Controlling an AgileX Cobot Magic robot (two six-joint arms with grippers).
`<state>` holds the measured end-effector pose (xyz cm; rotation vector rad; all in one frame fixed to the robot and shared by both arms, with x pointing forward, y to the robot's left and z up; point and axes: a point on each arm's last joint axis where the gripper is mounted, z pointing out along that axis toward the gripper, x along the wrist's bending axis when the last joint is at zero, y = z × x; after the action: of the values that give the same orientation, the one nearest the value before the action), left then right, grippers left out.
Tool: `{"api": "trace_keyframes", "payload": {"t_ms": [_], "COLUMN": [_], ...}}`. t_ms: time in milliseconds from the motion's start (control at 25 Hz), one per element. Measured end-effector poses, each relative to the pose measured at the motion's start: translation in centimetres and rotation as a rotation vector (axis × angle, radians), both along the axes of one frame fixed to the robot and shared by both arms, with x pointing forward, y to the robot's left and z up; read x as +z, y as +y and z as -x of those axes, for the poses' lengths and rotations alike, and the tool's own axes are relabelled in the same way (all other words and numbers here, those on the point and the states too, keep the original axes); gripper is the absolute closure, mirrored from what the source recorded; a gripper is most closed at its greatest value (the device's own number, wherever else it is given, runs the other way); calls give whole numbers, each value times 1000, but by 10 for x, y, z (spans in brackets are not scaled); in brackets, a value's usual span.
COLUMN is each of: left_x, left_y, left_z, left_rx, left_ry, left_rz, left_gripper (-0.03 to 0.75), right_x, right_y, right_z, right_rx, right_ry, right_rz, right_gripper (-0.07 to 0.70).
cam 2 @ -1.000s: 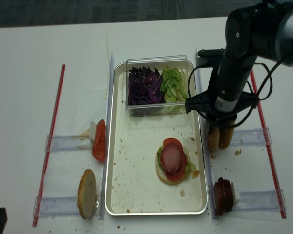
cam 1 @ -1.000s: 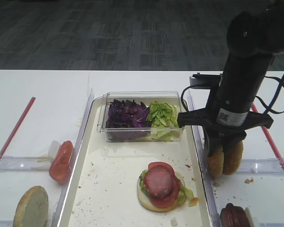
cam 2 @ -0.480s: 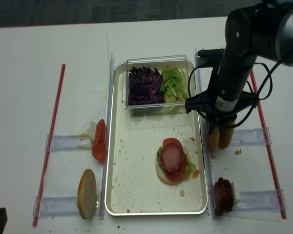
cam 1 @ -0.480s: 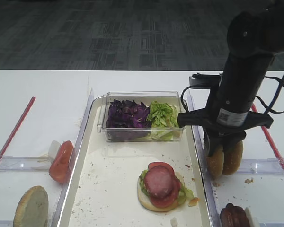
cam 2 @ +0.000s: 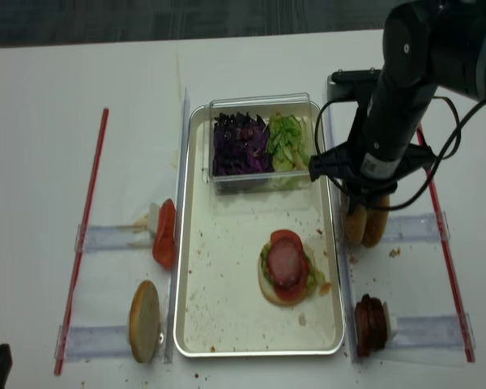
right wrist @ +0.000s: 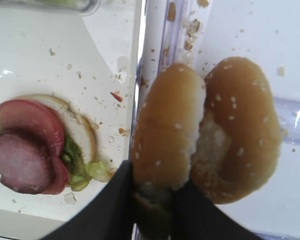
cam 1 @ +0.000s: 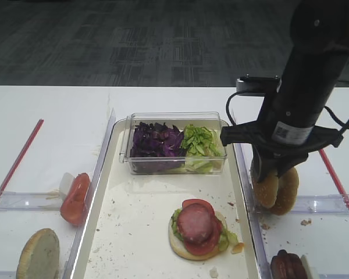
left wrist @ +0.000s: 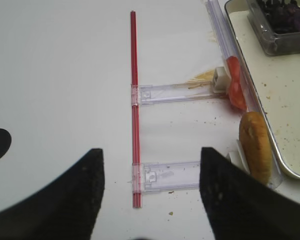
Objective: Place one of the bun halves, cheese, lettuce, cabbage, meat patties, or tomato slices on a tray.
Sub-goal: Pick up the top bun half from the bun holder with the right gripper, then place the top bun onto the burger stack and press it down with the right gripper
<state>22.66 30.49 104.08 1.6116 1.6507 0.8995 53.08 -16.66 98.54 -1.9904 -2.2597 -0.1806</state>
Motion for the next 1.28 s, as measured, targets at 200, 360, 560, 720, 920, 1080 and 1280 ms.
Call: {"api": "trace_keyframes", "payload": {"t_ms": [200,360,560,720,920,1080,1280], "left_x": [0,0,0,0,0,0,0], "left_y": [0,0,0,0,0,0,0], "left_z": [0,0,0,0,0,0,0], "left_rx": [0,0,0,0,0,0,0], "left_ry": [0,0,0,0,0,0,0], "left_rz": [0,0,0,0,0,0,0], "left_gripper": [295,295,296,295,295,295,295], "right_x": [16,26,27,30,36,43,54], "right_y": [-2,-4,-1,7,21,31,43], "right_z": [6,10,14,18,21,24,27], "right_rx": [5,9,43,94,166,210,277], "right_ry": [-34,-47,-19,6,21,25,17], "right_rz": [-15,-21,-51,-150,-321,-467,-645], "right_gripper": [427,427,427,427,427,427,427]}}
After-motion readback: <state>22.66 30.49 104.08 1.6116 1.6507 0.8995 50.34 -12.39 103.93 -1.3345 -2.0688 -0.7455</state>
